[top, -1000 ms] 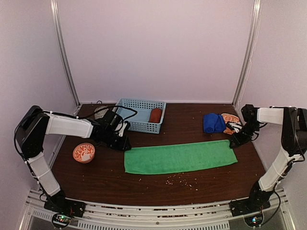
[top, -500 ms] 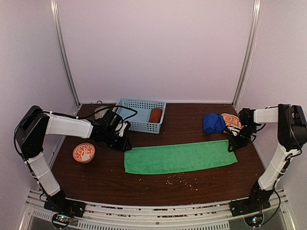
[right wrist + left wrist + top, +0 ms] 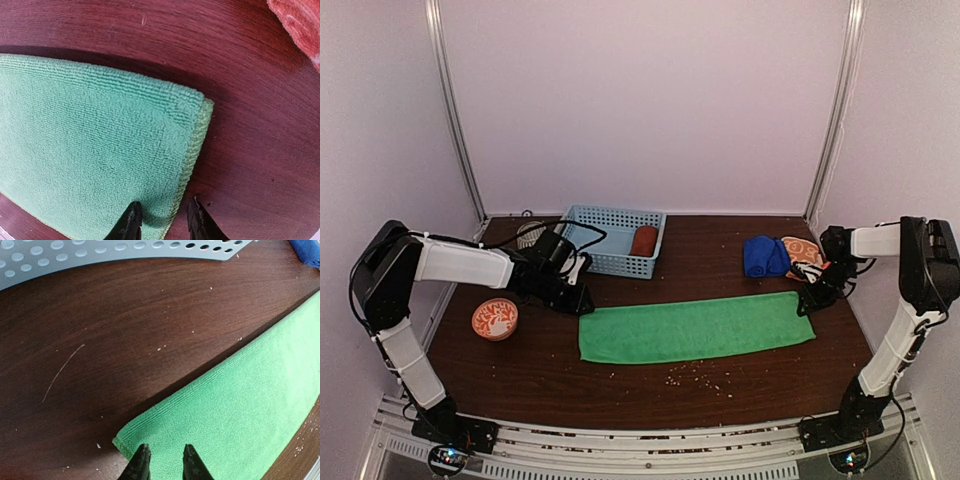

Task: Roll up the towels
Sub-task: Pick up the towel from the center of the board.

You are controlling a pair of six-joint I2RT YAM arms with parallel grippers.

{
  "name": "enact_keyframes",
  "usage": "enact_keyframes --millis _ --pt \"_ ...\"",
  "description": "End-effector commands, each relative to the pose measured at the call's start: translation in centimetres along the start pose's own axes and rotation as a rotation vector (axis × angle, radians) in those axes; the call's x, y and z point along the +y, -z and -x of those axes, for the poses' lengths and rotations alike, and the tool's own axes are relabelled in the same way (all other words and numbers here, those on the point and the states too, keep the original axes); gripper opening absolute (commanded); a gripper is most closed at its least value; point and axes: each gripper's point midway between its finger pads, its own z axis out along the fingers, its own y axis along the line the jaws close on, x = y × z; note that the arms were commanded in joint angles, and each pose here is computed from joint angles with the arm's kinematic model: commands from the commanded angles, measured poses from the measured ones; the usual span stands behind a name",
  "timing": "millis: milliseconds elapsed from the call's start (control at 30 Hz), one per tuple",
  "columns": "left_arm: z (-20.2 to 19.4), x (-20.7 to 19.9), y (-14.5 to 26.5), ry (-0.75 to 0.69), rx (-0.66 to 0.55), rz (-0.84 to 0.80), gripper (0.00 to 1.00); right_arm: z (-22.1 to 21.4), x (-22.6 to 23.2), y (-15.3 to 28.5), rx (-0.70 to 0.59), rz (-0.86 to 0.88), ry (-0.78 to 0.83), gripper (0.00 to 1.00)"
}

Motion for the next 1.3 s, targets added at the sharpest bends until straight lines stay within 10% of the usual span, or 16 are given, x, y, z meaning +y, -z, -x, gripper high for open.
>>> enact_keyframes --millis 0,433,767,1267 --pt "1.4 -0.1 0.4 -0.013 -0.043 -0.004 0.23 -0.9 2.2 -2.5 0.042 0.113 -0.003 0.31" --pt "0.9 0.3 0.5 -0.008 -0.043 0.011 0.23 0.1 3.5 -2.6 0.04 0.113 0.036 0.26" --pt "0.7 0.4 0.3 -0.011 -0.032 0.016 0.23 0.3 2.2 -2.1 0.034 0.051 0.019 0.0" --pt "-0.4 0.8 0.6 -0.012 -0.011 0.029 0.23 -0.6 -2.3 5.2 0.008 -0.004 -0.021 0.0"
